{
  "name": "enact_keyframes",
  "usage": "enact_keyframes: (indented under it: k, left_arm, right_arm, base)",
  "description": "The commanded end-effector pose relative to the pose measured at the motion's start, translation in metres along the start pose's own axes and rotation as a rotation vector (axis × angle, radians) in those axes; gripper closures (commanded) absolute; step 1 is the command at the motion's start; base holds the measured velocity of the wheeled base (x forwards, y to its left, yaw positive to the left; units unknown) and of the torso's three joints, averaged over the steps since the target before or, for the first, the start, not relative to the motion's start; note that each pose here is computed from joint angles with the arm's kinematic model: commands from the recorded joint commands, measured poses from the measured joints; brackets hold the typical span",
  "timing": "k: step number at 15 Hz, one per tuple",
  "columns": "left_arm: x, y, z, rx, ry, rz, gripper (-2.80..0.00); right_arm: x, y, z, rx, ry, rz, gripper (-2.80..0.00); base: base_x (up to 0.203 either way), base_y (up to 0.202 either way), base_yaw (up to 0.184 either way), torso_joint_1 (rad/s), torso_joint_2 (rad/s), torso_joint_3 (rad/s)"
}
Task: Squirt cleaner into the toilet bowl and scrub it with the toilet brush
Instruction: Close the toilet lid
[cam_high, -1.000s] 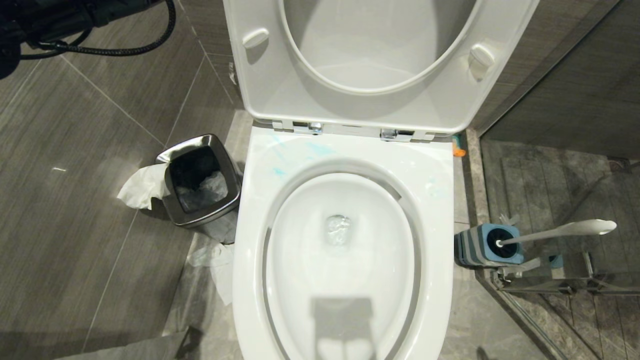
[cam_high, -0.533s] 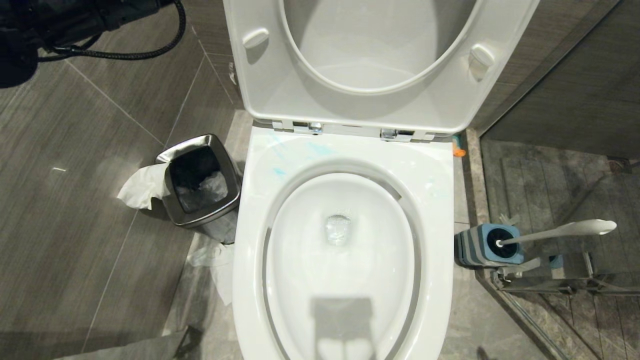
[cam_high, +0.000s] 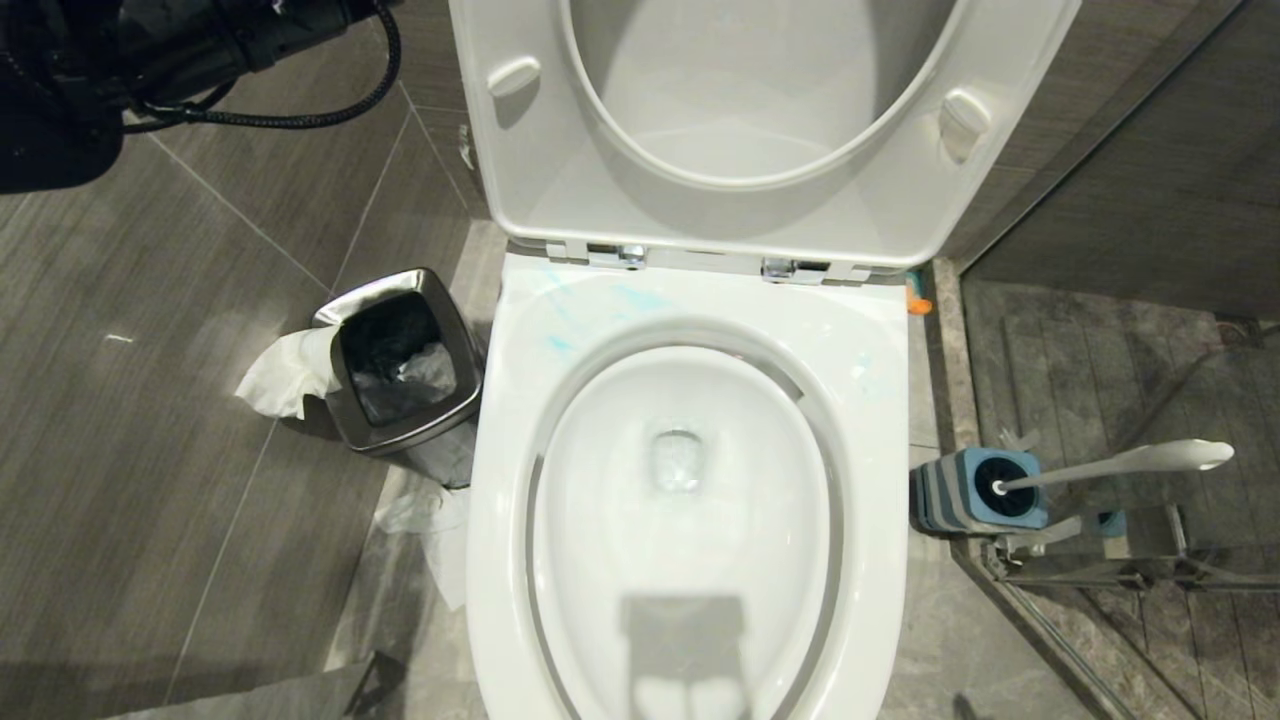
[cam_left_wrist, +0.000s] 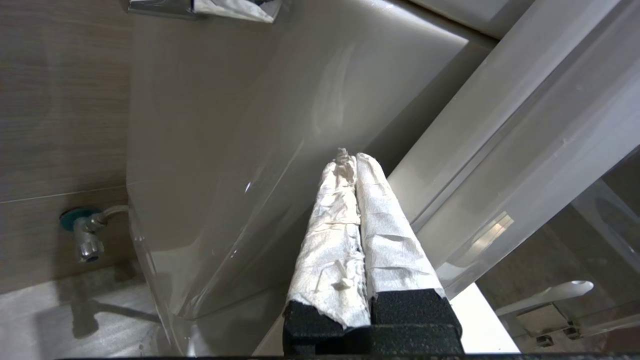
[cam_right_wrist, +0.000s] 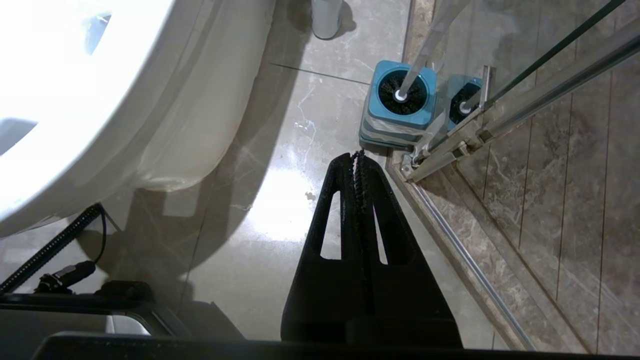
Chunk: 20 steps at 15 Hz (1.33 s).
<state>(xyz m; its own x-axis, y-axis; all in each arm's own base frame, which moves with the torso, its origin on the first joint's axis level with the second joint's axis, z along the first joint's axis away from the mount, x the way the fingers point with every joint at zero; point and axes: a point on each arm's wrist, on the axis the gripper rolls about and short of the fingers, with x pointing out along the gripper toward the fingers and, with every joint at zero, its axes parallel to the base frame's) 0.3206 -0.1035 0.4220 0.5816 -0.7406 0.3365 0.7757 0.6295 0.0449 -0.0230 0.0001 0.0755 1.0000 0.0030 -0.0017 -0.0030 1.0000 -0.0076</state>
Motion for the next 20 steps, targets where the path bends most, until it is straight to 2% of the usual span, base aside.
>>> enact_keyframes:
  k: [1,4,6,7,12,15,20]
  left_arm:
    - [0.002,-0.002,-0.002,-0.015,0.006,-0.025,0.0]
    - [-0.007,-0.016,0.009,-0.116,0.032,-0.164,0.0]
    - [-0.014,-0.02,0.011,-0.172,0.059,-0.219,0.0]
    - [-0.017,-0.022,0.011,-0.18,0.067,-0.23,0.0]
    - [-0.04,-0.037,0.011,-0.225,0.11,-0.227,0.0]
    - [-0.057,-0.049,0.015,-0.278,0.123,-0.224,0.0]
    - [-0.08,-0.068,0.021,-0.298,0.131,-0.23,0.0]
  right_arm:
    - [0.0,0.0,0.0,-0.002,0.001,0.0,0.0]
    - [0.0,0.0,0.0,0.0,0.001,0.002,0.0]
    - [0.0,0.0,0.0,-0.001,0.001,0.0,0.0]
    - [0.0,0.0,0.0,-0.001,0.001,0.001,0.0]
    - [0.0,0.0,0.0,0.0,0.001,0.001,0.0]
    - [0.0,0.0,0.0,0.0,0.001,0.001,0.0]
    - [0.0,0.0,0.0,0.0,0.001,0.0,0.0]
  base:
    - [0.0,0.0,0.0,0.0,0.0,0.0]
    - [0.0,0.0,0.0,0.0,0.0,0.0]
    - [0.0,0.0,0.0,0.0,0.0,0.0]
    - [0.0,0.0,0.0,0.0,0.0,0.0]
    - [0.0,0.0,0.0,0.0,0.0,0.0]
    - [0.0,0.0,0.0,0.0,0.0,0.0]
    - [0.0,0.0,0.0,0.0,0.0,0.0]
